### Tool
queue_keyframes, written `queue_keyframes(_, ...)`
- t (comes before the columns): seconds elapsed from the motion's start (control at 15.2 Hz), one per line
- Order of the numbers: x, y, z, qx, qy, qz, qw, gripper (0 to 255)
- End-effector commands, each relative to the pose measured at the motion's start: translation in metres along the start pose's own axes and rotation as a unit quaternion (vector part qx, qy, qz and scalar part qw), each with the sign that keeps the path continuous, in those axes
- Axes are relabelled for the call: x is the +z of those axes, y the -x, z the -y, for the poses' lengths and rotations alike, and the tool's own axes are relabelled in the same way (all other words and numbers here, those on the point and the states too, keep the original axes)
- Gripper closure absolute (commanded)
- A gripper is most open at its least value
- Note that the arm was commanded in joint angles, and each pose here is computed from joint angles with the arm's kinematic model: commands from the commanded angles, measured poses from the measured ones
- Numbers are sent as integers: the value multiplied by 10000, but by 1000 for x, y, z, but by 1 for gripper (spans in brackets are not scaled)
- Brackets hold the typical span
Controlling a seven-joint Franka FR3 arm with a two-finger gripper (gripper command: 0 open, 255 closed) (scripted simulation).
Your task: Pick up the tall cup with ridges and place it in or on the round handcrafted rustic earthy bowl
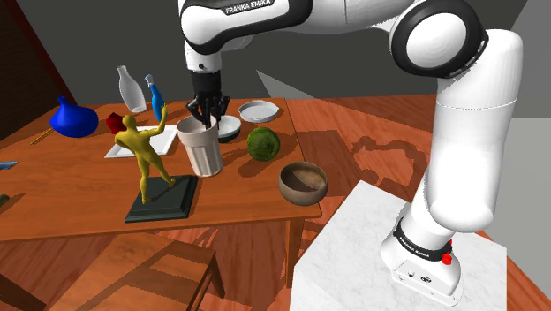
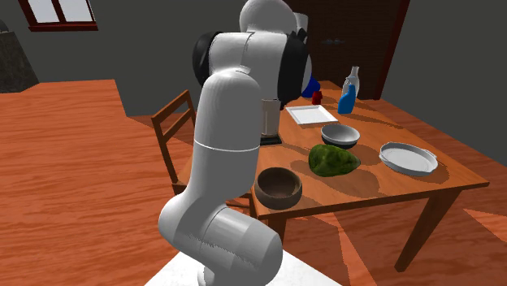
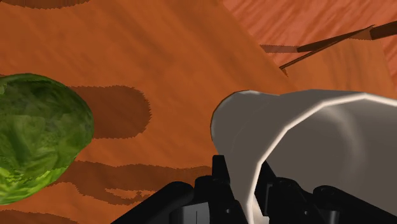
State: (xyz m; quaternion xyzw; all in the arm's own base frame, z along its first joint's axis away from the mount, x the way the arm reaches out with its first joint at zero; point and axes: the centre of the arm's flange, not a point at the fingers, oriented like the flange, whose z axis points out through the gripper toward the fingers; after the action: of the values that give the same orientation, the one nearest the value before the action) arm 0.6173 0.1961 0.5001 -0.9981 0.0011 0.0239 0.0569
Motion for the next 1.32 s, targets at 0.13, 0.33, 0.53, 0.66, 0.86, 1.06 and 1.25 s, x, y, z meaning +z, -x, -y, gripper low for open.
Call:
queue_keyframes(0.13,-22,2,3,0,-1,-2,10000,255)
queue_keyframes(0.33,-37,3,5,0,-1,-2,10000,255)
queue_keyframes(0.53,-50,4,6,0,-1,-2,10000,255)
queue_keyframes(0.66,-55,24,-9,0,-1,-2,10000,255)
queue_keyframes(0.86,-64,55,-33,0,-1,-2,10000,255)
queue_keyframes(1.06,-72,85,-57,0,-1,-2,10000,255)
queue_keyframes(1.25,-80,116,-81,0,-1,-2,10000,255)
